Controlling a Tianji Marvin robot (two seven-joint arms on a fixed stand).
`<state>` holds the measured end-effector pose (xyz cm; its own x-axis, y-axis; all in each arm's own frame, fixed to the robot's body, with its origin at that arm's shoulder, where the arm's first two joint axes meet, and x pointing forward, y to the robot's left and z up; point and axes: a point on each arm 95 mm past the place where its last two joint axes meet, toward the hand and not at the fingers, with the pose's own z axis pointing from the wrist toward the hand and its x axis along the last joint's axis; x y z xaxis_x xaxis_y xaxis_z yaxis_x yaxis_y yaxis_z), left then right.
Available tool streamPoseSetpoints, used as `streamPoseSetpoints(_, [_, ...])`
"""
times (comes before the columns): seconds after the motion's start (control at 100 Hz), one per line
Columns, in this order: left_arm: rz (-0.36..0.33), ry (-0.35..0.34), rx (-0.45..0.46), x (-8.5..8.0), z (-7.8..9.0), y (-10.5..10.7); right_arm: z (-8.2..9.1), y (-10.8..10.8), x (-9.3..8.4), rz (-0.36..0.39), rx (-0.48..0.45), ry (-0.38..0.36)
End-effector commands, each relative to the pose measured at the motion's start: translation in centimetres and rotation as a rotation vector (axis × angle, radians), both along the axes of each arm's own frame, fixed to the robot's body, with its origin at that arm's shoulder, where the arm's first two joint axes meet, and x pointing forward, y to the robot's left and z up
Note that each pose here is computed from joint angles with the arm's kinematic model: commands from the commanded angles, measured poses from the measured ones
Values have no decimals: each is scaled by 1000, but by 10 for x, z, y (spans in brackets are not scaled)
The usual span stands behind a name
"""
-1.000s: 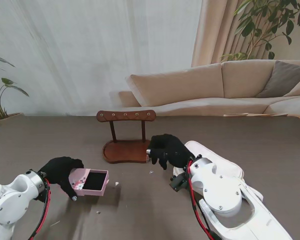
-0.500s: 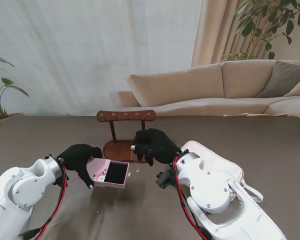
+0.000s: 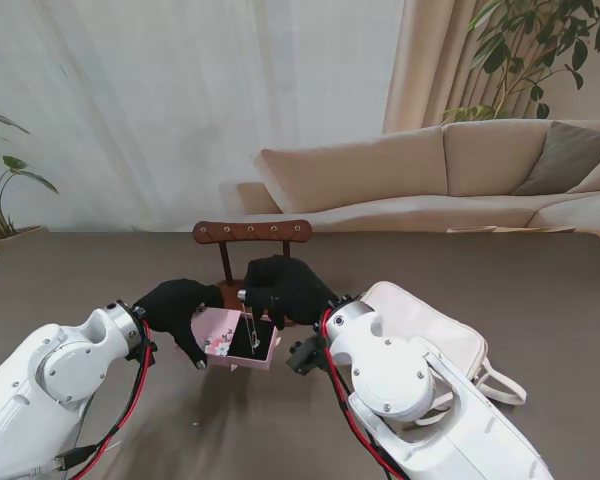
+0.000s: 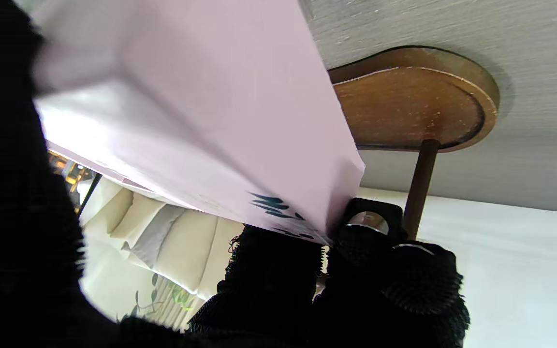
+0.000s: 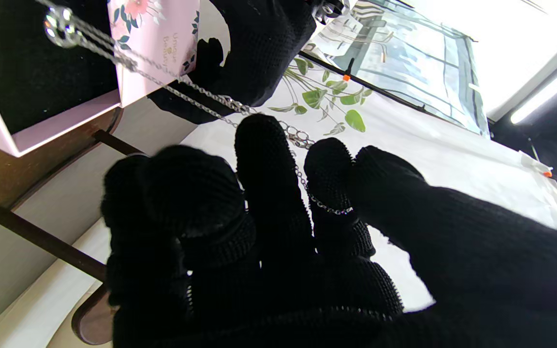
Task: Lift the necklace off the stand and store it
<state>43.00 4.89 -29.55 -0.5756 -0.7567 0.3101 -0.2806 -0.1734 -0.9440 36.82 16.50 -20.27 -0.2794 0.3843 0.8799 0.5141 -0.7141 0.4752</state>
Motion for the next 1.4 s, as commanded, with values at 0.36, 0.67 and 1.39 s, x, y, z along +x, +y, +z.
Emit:
streamPoseSetpoints(0.36, [-51, -10, -45, -3, 15, -21, -20, 6, 8, 16, -79, 6])
streamPoseSetpoints(0.67, [-48, -26, -59, -4, 20, -21, -34, 0, 19, 20, -184, -68])
streamPoseSetpoints(1.39, [-48, -63, -74, 1, 31, -22, -35, -13, 30, 63, -377, -309])
